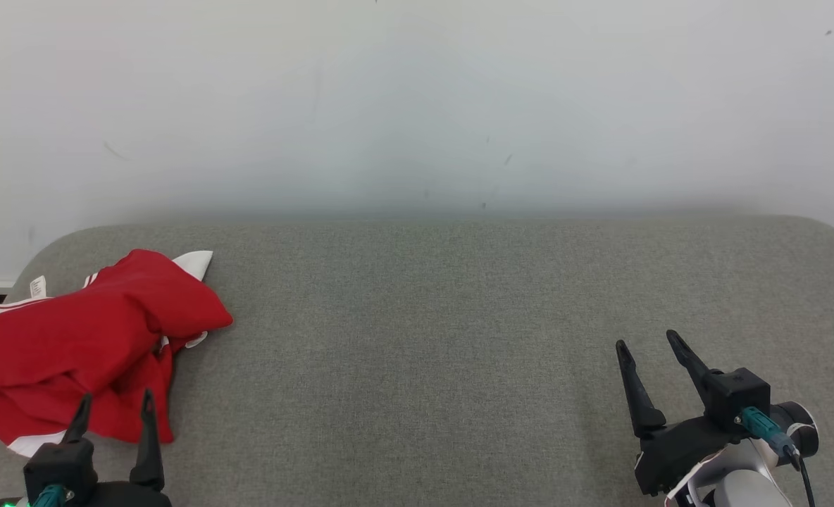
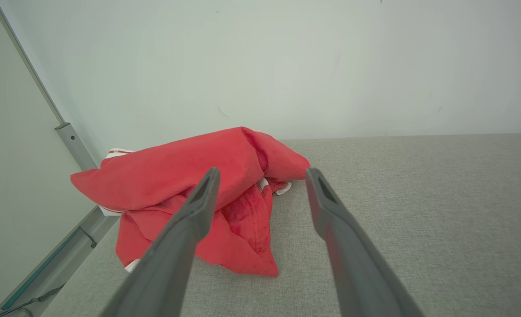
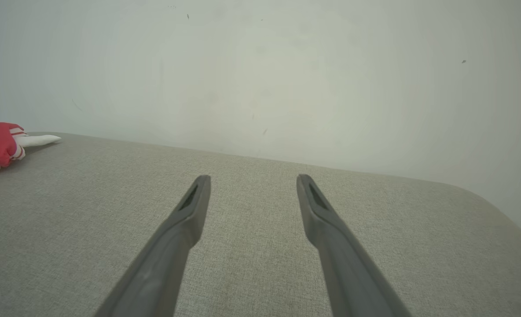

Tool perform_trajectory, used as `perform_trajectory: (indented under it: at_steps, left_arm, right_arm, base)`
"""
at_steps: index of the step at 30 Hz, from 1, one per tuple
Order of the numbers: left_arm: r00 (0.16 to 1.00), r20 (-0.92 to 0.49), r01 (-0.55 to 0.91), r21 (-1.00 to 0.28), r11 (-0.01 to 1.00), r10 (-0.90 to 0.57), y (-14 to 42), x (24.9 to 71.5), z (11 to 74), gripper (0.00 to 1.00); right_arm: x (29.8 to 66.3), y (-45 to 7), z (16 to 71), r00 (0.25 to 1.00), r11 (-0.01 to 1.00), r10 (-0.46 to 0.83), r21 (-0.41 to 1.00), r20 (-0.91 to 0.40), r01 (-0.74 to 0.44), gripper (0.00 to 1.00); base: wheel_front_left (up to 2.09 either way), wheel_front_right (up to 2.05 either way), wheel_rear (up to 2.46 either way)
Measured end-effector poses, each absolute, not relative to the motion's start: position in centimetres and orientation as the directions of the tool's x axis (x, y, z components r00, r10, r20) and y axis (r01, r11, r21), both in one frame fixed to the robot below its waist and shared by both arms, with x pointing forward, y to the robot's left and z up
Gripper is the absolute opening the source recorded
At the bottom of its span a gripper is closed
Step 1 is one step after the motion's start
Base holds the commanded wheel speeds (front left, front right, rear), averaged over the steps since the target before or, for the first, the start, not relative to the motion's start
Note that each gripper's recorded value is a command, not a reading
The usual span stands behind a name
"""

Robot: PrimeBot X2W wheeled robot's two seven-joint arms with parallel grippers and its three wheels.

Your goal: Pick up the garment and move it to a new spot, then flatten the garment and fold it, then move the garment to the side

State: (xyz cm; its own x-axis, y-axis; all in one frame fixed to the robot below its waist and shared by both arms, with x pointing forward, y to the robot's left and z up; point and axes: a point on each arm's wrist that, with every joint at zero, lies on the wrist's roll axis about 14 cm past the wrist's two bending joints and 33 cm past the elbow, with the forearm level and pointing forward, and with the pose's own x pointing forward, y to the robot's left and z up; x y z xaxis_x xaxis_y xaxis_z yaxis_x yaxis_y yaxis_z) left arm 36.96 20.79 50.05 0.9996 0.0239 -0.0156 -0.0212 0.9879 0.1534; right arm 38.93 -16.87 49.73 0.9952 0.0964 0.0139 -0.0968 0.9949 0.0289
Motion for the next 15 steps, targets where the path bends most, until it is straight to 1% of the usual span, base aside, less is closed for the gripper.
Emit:
perform_trajectory:
  at_steps: [15]
  left_arm:
    - [0.999,-0.002,-0.043,0.142,0.989,0.044,21.48,36.52,50.35,1.00]
  right_arm:
    - [39.04,-16.56,49.70,0.994,0.994,0.105,0.030,0.014,-0.105,1.00]
  base:
    - [0.00,0.00,0.00]
